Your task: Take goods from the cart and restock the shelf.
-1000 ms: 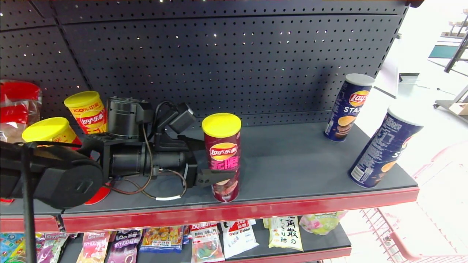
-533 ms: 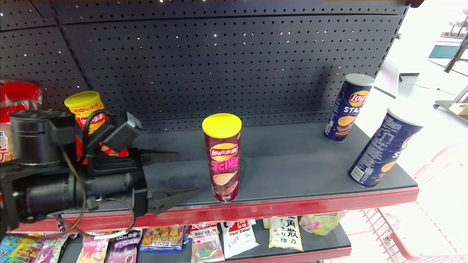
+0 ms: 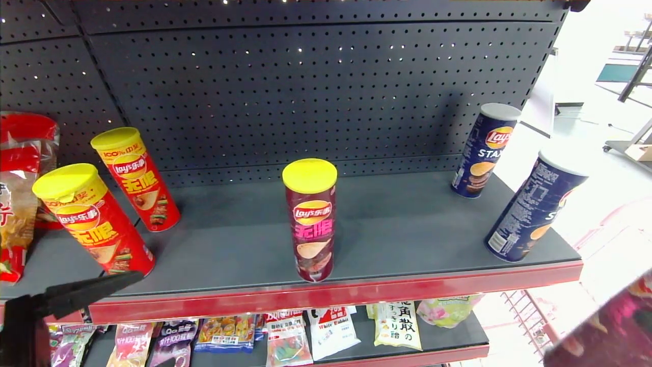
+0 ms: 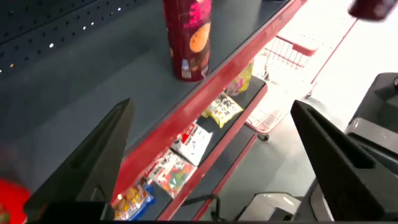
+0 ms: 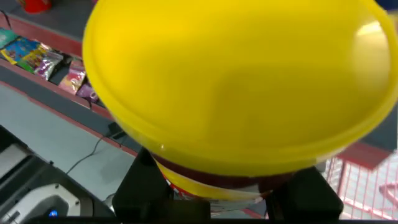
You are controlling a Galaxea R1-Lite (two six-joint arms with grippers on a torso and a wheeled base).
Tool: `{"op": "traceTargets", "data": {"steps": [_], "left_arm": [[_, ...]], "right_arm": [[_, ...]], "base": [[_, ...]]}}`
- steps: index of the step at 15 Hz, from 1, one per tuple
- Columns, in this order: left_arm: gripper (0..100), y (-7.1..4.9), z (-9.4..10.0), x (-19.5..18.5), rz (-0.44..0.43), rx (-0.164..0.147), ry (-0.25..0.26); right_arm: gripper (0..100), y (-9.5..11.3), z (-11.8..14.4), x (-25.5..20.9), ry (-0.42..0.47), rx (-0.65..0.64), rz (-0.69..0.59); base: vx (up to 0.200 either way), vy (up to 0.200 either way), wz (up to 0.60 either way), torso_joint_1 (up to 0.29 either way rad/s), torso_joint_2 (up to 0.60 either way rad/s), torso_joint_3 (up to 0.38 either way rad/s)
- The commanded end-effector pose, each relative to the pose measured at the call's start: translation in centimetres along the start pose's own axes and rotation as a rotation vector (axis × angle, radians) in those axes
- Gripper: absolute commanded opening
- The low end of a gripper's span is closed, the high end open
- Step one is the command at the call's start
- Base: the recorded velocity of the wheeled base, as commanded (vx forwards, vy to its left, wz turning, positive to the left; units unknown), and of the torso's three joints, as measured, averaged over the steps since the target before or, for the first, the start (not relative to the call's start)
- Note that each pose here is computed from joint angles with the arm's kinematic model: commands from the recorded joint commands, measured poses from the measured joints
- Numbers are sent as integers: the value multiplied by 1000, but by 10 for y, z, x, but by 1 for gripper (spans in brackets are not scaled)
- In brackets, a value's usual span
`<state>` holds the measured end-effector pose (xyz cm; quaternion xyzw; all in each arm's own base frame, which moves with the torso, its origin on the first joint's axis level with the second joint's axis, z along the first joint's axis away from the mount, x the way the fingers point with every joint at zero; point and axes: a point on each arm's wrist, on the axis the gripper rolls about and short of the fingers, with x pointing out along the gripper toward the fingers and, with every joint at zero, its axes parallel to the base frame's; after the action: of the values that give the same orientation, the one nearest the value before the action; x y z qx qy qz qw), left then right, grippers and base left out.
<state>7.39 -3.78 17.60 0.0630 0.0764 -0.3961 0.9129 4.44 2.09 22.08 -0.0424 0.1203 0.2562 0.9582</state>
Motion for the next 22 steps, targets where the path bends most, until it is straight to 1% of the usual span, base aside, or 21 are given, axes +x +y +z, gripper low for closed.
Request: {"op": "traceTargets", "data": {"steps": [1,4,5,6,7,9,12,14,17,20,22], "left_arm": [[100,-19,-10,-37,42,28,-69],[100,-27,-20,-54,81,22,-61],[100,-29,-20,-56,89,24,-65],[100,-29,-20,-56,89,24,-65],[100,-30,-21,-59,113,26,-68],[100,-29,-20,-59,122,27,-70],[100,-29,-17,-60,124,26,-68],[100,-29,-17,-60,122,23,-60],[100,-30,-15,-61,122,17,-43],[100,-30,-13,-63,121,17,-38],[100,-30,-10,-64,120,14,-31]], "right_arm": [[0,-9,72,104,43,-45,134],[0,6,94,147,52,-70,229],[0,9,99,159,52,-75,244],[0,9,99,159,52,-75,244],[0,13,111,183,47,-82,260],[0,15,115,211,58,-81,262],[0,15,118,248,48,-80,274],[0,15,117,277,3,-85,275],[0,22,107,312,29,-87,292],[0,21,109,336,11,-86,285],[0,22,106,347,17,-87,287]], "base": [[0,0,0,0,0,0],[0,0,0,0,0,0],[0,0,0,0,0,0],[0,0,0,0,0,0],[0,0,0,0,0,0],[0,0,0,0,0,0],[0,0,0,0,0,0],[0,0,0,0,0,0],[0,0,0,0,0,0],[0,0,0,0,0,0],[0,0,0,0,0,0]]}}
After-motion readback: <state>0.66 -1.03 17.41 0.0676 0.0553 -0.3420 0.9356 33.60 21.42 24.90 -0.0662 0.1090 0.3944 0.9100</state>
